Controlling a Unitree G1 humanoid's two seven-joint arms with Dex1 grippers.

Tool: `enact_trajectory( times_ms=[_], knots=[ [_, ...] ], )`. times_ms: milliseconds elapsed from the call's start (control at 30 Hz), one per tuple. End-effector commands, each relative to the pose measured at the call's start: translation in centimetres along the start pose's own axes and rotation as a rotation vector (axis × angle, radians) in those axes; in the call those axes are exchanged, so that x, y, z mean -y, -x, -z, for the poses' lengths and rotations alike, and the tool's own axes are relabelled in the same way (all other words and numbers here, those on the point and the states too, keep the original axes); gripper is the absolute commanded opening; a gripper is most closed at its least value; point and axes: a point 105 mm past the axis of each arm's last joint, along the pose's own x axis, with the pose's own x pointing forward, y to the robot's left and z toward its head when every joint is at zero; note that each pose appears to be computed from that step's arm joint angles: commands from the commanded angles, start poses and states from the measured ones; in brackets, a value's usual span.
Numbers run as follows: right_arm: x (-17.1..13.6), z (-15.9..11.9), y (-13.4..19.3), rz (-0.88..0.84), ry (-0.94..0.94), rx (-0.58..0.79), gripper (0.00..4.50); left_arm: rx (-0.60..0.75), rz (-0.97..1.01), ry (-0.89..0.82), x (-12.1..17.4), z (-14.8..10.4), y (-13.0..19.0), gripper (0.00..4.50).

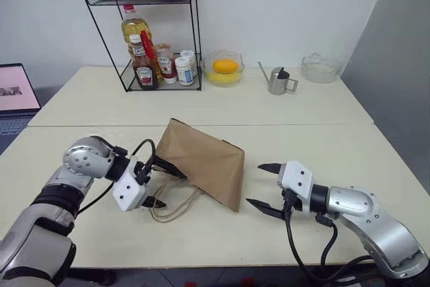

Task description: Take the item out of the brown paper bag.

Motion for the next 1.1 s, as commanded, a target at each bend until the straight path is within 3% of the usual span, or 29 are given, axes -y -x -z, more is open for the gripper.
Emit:
enact_trajectory(
  times_ms=[33,167,400,567,833,1100],
  knots=[
    [0.4,-1.0,0.8,0.026,0.039,0.020,4.47,-0.008,-0.006,-0.048,0.1,-0.3,0.4,4.50],
    [0.5,-0.9,1.1,0.027,0.045,0.011,4.50,0.012,-0.046,0.024,-0.6,-0.1,0.4,3.66],
    [-0.2,-1.0,2.1,-0.002,0.083,0.009,4.50,0.070,-0.121,0.208,-2.8,-0.3,1.0,1.49],
    [-0.3,-1.3,3.0,-0.033,0.226,0.017,4.50,0.084,-0.199,0.376,-5.3,0.1,1.4,0.04],
    [-3.4,-1.4,2.4,-0.217,0.526,0.085,4.50,0.046,-0.304,0.664,-6.9,1.8,1.5,0.04],
    [-4.5,-1.9,-1.9,-0.256,0.784,0.233,4.50,0.063,-0.406,0.818,-8.8,2.2,1.3,0.04]
  ],
)
